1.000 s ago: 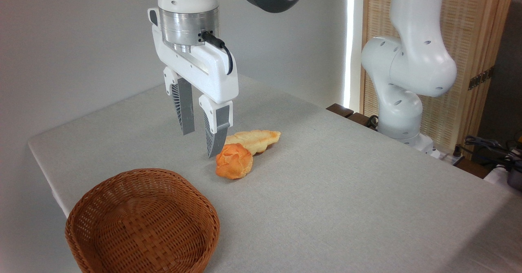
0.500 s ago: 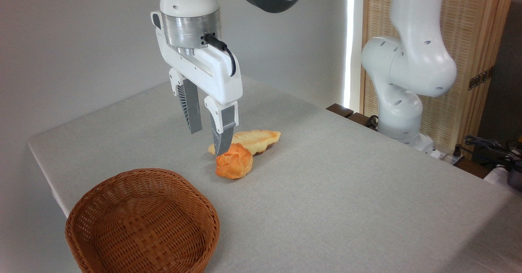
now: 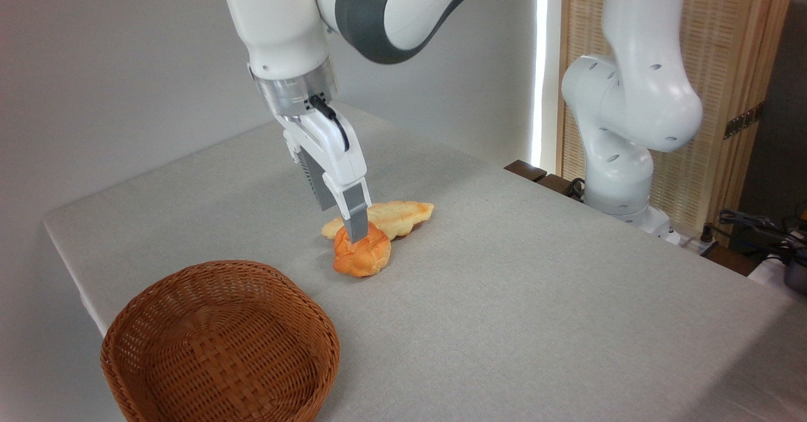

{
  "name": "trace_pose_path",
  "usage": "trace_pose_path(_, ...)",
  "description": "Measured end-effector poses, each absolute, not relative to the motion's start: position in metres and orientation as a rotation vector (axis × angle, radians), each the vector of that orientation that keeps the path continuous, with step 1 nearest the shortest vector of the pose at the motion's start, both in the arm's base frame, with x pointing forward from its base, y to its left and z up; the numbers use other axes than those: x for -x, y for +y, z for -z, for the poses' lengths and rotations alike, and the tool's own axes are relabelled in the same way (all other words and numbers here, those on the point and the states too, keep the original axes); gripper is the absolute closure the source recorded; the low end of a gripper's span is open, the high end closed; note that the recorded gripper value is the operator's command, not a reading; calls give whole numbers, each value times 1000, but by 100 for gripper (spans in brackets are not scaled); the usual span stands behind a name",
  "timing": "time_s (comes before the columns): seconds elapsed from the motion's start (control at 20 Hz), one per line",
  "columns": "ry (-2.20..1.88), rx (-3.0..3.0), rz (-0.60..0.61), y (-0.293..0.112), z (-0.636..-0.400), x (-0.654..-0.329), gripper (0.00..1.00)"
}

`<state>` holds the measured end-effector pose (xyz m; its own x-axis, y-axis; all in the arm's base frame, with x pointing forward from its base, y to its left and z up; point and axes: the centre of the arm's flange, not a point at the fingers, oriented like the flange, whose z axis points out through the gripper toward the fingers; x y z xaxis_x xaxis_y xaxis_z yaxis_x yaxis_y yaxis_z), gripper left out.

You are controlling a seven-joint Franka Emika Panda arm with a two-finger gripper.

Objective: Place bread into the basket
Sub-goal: 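Lower the open gripper down onto the orange bread roll, then close the gripper around the orange bread roll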

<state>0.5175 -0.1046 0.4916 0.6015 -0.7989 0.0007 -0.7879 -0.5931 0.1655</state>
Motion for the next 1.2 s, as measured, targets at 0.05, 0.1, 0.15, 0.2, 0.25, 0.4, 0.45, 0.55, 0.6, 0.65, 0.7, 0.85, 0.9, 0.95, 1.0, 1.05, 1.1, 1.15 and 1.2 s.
trace_pose_path(0.05,-1350,-2664,130,-111,-483,-514,0)
trace_pose_path(0.1,-1363,-2655,147,-117,-475,-510,0)
trace_pose_path(0.15,-1372,-2647,164,-121,-468,-507,0)
trace_pose_path(0.2,-1376,-2643,174,-123,-463,-505,0)
trace_pose_path(0.25,-1378,-2640,182,-124,-460,-503,0)
trace_pose_path(0.4,-1384,-2641,184,-125,-458,-502,0)
trace_pose_path(0.45,-1391,-2645,186,-124,-458,-502,0)
trace_pose_path(0.55,-1407,-2656,197,-123,-457,-503,0)
trace_pose_path(0.6,-1410,-2658,204,-122,-455,-502,0)
trace_pose_path(0.65,-1411,-2657,214,-122,-452,-502,0)
trace_pose_path(0.7,-1411,-2655,225,-122,-448,-501,0)
trace_pose_path(0.85,-1409,-2650,251,-123,-439,-502,0)
trace_pose_path(0.9,-1410,-2648,258,-124,-436,-503,0)
trace_pose_path(0.95,-1412,-2646,264,-125,-434,-503,0)
trace_pose_path(1.0,-1414,-2644,267,-126,-432,-503,0)
trace_pose_path(1.05,-1418,-2645,263,-128,-430,-504,0)
trace_pose_path(1.1,-1420,-2645,259,-129,-429,-505,0)
trace_pose_path(1.15,-1421,-2645,260,-130,-428,-506,5)
trace_pose_path(1.2,-1421,-2644,264,-130,-426,-506,13)
